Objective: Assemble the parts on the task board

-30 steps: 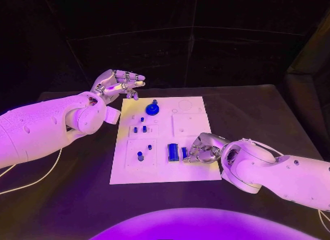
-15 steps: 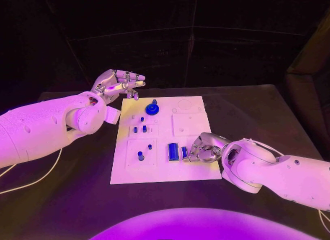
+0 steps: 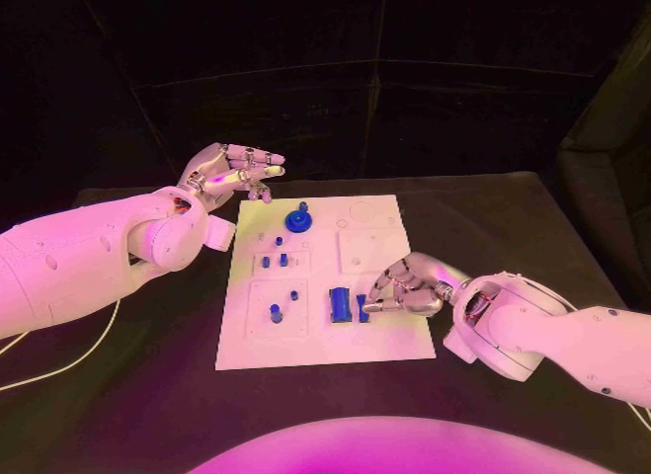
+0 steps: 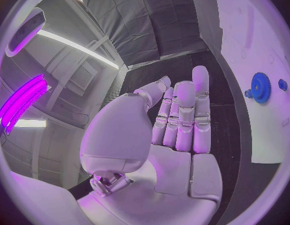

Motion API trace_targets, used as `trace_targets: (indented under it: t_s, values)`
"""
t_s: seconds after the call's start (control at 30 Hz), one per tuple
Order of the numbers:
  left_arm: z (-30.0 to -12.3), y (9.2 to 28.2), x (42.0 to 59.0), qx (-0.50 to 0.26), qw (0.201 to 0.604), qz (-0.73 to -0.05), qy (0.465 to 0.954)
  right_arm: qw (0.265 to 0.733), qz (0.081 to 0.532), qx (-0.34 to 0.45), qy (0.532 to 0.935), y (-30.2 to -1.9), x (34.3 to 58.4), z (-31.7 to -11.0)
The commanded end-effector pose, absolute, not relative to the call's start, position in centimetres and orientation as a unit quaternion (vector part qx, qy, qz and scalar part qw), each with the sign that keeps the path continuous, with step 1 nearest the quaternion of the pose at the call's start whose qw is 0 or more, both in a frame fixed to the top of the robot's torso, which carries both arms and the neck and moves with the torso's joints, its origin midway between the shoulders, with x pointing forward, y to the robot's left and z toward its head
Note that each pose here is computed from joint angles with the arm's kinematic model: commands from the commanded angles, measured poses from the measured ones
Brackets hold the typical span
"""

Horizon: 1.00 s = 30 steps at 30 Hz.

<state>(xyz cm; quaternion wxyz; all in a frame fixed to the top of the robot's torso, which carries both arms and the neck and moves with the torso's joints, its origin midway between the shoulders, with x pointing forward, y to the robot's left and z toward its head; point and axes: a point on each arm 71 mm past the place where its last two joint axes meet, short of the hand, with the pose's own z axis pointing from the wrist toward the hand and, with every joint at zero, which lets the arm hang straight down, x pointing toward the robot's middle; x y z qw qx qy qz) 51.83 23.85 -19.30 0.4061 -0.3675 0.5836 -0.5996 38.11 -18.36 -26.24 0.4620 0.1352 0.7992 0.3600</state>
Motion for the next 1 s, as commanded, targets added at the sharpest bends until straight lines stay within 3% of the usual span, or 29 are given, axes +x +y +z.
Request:
trace_targets:
  t_s: [0.03, 0.23, 0.47, 0.77, 0.9, 0.93, 1.0]
  values:
    - [-19.4, 23.8, 51.9, -0.38, 0.399, -0.605, 0.575, 0.458, 0.461, 0.239, 0.722, -19.6, 40.1, -24.2]
    - [-20.0, 24.2, 52.2, -0.407, 0.396, -0.602, 0.561, 0.471, 0.505, 0.315, 0.651, -22.4, 44.7, -22.2]
    - [-21.1, 25.0, 53.0, -0.446, 0.396, -0.597, 0.536, 0.477, 0.536, 0.365, 0.593, -23.8, 49.0, -21.9]
    - [-22.8, 25.0, 54.0, -0.479, 0.41, -0.583, 0.512, 0.496, 0.54, 0.379, 0.564, -23.9, 53.1, -22.9]
    - [-23.2, 24.6, 54.3, -0.484, 0.417, -0.578, 0.507, 0.498, 0.54, 0.381, 0.562, -23.7, 53.8, -23.2]
    - [-23.4, 24.3, 54.1, -0.469, 0.403, -0.577, 0.534, 0.51, 0.51, 0.377, 0.581, -23.8, 53.6, -23.5]
    - [-23.4, 24.2, 54.0, -0.47, 0.404, -0.576, 0.533, 0.51, 0.511, 0.379, 0.579, -23.7, 53.5, -23.5]
